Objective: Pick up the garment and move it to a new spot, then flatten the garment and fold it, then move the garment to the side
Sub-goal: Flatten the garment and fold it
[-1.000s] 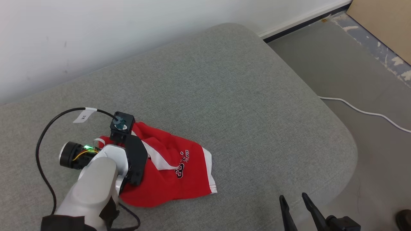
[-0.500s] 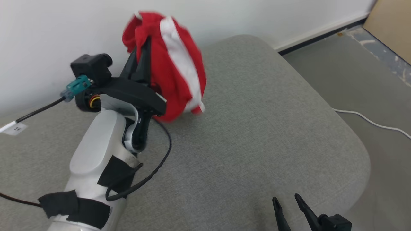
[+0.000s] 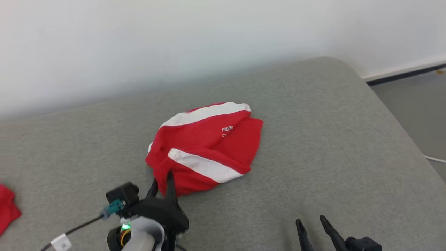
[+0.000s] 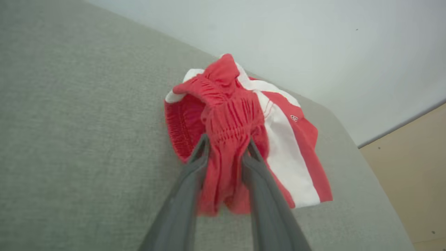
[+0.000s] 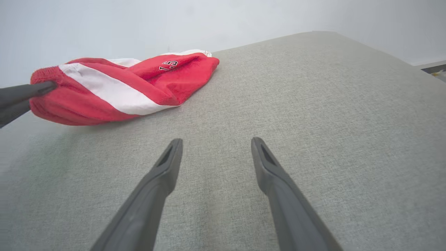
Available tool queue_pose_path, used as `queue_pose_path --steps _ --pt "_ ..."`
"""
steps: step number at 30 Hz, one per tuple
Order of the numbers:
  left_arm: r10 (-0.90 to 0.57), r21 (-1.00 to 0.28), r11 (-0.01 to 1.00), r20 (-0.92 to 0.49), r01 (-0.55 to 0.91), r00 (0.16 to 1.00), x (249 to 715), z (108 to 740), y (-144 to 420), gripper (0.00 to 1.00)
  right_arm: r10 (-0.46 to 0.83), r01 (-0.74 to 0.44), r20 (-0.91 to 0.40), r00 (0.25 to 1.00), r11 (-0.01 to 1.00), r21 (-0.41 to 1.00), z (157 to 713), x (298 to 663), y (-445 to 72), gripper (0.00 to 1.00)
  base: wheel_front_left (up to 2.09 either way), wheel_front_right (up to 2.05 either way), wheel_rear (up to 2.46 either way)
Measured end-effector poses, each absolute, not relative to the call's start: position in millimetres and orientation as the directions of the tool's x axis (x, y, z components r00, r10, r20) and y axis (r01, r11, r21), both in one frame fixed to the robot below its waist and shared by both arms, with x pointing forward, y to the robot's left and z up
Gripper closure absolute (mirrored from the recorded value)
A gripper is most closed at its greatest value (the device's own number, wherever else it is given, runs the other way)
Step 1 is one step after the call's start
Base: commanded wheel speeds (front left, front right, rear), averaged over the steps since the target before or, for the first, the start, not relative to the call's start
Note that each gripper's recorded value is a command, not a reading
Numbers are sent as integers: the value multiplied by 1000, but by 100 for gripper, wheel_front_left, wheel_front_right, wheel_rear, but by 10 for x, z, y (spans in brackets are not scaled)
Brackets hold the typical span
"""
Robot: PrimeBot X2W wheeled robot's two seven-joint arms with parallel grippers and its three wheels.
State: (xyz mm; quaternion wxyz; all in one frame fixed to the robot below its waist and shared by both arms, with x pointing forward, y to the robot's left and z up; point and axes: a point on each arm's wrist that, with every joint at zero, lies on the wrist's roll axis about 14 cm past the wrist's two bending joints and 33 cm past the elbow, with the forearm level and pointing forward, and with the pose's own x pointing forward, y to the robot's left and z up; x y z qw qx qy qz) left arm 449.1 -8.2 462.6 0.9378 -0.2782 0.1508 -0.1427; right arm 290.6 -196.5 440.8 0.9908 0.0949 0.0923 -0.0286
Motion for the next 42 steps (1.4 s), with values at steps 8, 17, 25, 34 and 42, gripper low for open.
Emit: queue_pose_path --steps 8,17,25,34,42 --pt "-222 -445 890 -233 100 947 4304 4456 572 0 64 -28 -178 982 980 198 4420 3036 -1684 0 0 0 0" --pt "-428 -252 894 -240 370 872 4351 4762 220 0 95 -62 -153 984 976 207 4484 3028 -1581 0 0 0 0" --pt "-431 -96 899 -370 427 823 4679 4792 36 0 25 7 -154 988 979 206 4477 2952 -1769 0 0 0 0" --pt "-416 -18 869 -570 495 709 4728 4462 -110 54 -85 120 -176 981 972 200 4408 2777 -2059 0 0 0 0" --pt "-434 -47 853 -616 519 658 4607 4385 -214 100 -89 124 -176 980 972 200 4408 2768 -2068 0 0 0 0"
